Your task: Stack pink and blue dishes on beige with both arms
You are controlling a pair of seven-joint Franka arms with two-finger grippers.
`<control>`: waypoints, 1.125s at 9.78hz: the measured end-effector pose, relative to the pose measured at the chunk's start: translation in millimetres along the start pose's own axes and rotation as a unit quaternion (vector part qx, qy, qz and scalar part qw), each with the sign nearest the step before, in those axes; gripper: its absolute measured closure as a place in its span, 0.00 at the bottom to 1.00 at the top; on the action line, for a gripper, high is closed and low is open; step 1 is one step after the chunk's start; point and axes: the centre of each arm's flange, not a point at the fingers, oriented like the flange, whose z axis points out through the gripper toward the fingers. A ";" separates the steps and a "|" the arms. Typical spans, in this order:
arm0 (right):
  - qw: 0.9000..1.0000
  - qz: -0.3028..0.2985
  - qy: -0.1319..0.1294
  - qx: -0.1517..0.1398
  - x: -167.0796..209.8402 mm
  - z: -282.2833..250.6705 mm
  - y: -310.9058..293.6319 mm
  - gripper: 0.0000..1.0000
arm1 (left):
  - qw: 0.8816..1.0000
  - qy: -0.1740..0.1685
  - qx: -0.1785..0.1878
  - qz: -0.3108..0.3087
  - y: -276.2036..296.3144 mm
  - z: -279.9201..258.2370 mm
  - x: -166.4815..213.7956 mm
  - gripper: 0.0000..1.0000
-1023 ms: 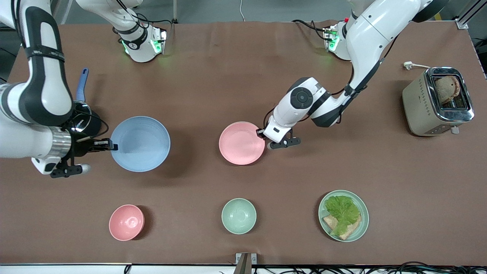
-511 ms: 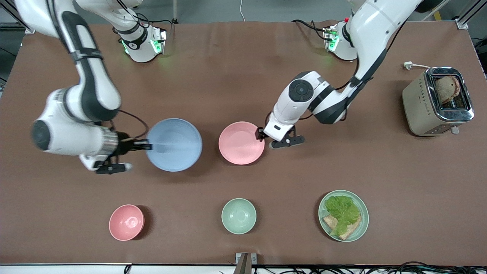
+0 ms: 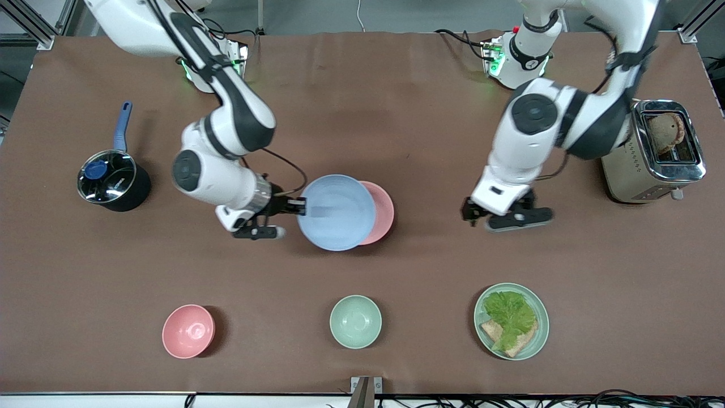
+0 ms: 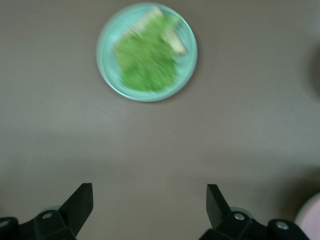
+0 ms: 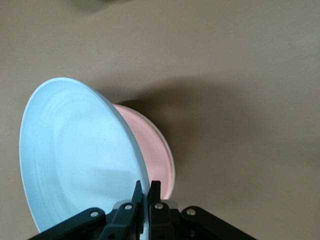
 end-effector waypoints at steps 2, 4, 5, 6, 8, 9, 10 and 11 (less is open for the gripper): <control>1.000 -0.001 0.017 0.001 -9.8 47.2 -1.7 0.94 | 0.999 -0.004 -0.032 0.007 -56.1 -43.0 18.8 0.00; 1.000 0.001 0.015 -0.005 -18.6 67.2 6.3 0.94 | 0.998 -0.026 -0.053 0.030 -115.2 -100.8 21.8 0.00; 1.000 0.001 0.017 -0.005 -19.8 68.2 6.2 0.94 | 0.997 -0.036 -0.052 0.038 -136.7 -132.6 15.3 0.00; 1.000 0.000 0.020 -0.005 -22.9 71.6 6.6 0.94 | 0.997 -0.050 -0.048 0.041 -148.3 -159.5 1.9 0.00; 1.000 -0.001 0.017 -0.010 -32.8 82.7 11.6 0.94 | 0.997 -0.054 -0.044 0.041 -158.8 -198.3 -20.7 0.00; 1.000 -0.001 0.016 -0.011 -34.2 84.1 12.4 0.94 | 0.997 -0.051 -0.044 0.039 -162.3 -205.9 -24.3 0.00; 1.000 -0.001 0.016 -0.011 -34.3 84.1 12.3 0.92 | 0.997 -0.050 -0.044 0.037 -165.0 -207.6 -23.8 0.00; 1.000 -0.001 0.016 -0.011 -34.2 84.0 12.3 0.81 | 0.997 -0.048 -0.044 0.034 -167.7 -210.1 -22.1 0.00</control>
